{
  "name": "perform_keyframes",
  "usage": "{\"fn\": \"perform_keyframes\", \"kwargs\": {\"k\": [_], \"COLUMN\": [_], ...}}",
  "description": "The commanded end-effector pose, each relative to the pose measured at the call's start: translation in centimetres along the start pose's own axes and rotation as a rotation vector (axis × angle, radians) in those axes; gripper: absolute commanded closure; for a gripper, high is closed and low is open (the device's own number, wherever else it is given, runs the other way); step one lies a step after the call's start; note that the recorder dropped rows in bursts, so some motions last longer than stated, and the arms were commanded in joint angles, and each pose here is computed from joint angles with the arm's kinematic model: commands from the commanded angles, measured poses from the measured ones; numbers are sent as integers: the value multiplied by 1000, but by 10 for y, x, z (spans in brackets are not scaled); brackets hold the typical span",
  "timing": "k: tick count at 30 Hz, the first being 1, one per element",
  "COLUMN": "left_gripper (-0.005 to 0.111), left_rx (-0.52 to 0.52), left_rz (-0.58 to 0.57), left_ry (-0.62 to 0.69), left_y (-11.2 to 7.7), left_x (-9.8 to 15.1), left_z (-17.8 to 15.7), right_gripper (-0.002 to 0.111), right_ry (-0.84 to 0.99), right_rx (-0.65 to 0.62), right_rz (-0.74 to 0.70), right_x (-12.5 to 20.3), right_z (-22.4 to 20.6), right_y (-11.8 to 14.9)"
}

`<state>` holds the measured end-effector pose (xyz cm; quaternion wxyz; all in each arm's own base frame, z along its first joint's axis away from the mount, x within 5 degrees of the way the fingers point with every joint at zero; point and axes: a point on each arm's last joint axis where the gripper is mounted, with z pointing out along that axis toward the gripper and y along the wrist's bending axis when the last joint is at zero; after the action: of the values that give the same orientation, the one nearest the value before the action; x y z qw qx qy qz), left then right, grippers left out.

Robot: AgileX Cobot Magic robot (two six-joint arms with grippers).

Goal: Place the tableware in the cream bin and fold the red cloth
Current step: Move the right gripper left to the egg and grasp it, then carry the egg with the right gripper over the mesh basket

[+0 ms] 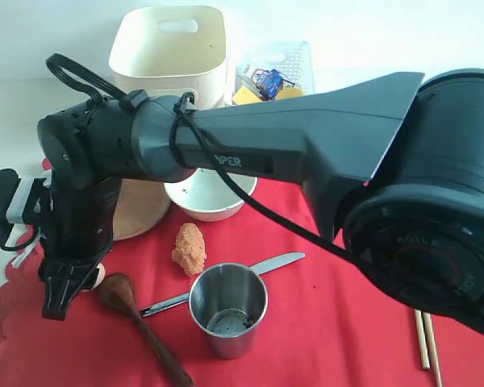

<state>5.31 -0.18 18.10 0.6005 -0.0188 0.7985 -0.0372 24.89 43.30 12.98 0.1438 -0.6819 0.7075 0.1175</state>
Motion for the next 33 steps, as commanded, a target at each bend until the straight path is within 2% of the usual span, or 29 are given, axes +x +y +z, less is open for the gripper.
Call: {"fn": "perform_keyframes", "kwargs": {"k": [1,6,11,24,26,28,33], "left_gripper": [107,107,107,107,107,107,107], "left_rx": [-4,-4,-4,-4,-4,-4,-4], "left_rz": [0,0,0,0,0,0,0], "left_ry": [-12,-12,-12,-12,-12,-12,-12], "left_y": [0,0,0,0,0,0,0], "left_x": [0,0,0,0,0,0,0], "left_z": [0,0,0,0,0,0,0], "right_gripper": [68,66,48,50,53,62,93], "right_ry": [12,17,17,32,33,27,-4], "right_rx": [-9,-12,-12,-21,-21,-12,8], "right_rz": [-3,-3,-3,2,8,27,46], "right_x": [0,0,0,4,5,4,-1], "right_z": [-1,-1,-1,9,11,11,2], "right_y": [1,1,1,1,1,0,-1]}}
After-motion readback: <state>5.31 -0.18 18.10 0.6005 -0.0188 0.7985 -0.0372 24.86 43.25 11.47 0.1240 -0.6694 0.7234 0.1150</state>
